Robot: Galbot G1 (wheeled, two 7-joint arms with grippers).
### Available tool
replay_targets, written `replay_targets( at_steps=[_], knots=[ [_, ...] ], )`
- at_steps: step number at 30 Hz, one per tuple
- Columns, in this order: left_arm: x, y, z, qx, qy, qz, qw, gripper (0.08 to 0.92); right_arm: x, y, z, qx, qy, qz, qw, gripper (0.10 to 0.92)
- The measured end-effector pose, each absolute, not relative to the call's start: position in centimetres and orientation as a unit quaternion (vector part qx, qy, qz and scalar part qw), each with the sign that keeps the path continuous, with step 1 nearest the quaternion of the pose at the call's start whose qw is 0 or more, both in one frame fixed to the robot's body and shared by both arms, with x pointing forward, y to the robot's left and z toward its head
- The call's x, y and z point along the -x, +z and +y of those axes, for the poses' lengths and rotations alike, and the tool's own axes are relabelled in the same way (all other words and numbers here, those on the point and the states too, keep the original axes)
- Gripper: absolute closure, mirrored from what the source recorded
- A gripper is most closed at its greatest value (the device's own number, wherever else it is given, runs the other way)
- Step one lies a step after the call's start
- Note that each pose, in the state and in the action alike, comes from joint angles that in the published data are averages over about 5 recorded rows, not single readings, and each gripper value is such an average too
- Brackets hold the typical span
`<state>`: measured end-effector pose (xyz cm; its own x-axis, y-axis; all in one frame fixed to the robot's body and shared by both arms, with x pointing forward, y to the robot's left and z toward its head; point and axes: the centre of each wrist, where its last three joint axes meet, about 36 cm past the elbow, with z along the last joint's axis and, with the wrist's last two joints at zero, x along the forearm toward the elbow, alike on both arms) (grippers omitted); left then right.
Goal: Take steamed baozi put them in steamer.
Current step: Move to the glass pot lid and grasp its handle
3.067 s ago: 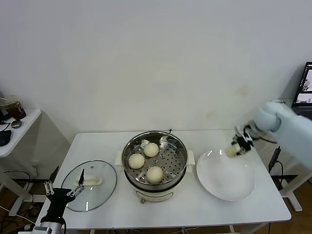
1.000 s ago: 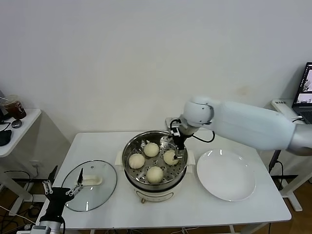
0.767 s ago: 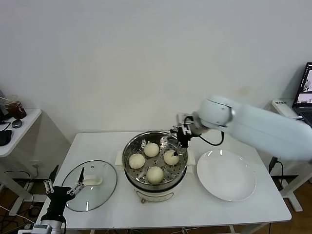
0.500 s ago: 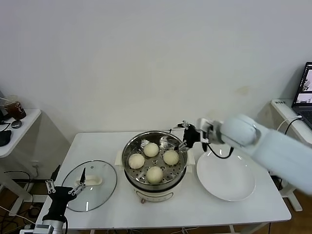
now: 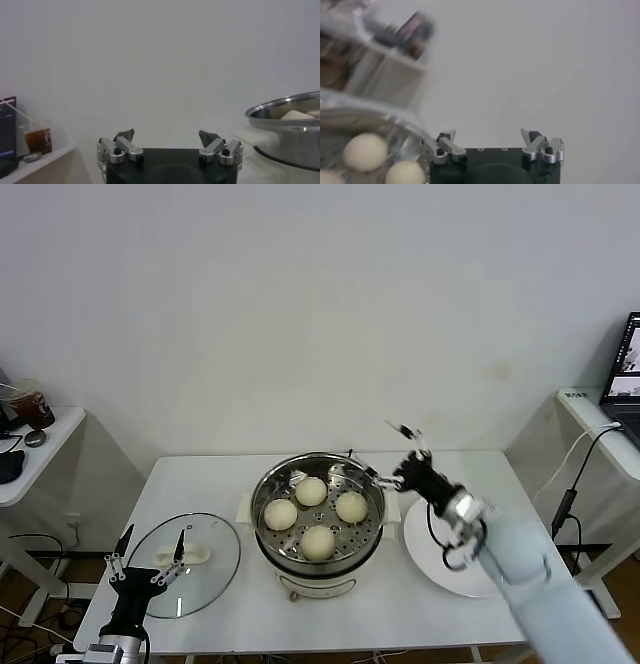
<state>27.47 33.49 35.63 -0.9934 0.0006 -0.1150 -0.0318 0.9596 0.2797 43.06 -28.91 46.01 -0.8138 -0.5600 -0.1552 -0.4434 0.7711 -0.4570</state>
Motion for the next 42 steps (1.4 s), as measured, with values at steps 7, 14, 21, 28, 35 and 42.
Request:
replay_targets(
  at_steps=[7,14,21,28,35,42],
  knots=[
    [-27.8,35.3,34.7,0.020,0.224,0.973,0.054,0.177,-34.8,40.5,-32.3,0.137,-0.135,0.974,0.117,0.200],
    [-26.9,34.3,37.2,0.020,0.397,0.917,0.020,0.177,-27.6,37.6,-34.6,0.034,-0.121,0.989,0.081,0.200],
    [-26.2,33.7,39.2,-0.041,0.577,0.816,0.001,0.177,-24.2,36.5,-35.6,-0.027,-0.123,0.990,0.068,0.200],
    [-26.4,32.9,39.7,-0.083,0.668,0.739,0.000,0.177,-22.6,36.0,-35.9,-0.055,-0.130,0.988,0.062,0.200],
    [-28.3,31.7,40.6,-0.111,0.708,0.697,0.001,0.177,-21.6,35.6,-35.8,-0.067,-0.139,0.987,0.049,0.200],
    [-30.6,30.5,41.1,-0.130,0.730,0.671,-0.003,0.177,-20.9,35.0,-35.6,-0.070,-0.139,0.987,0.033,0.200]
  ],
)
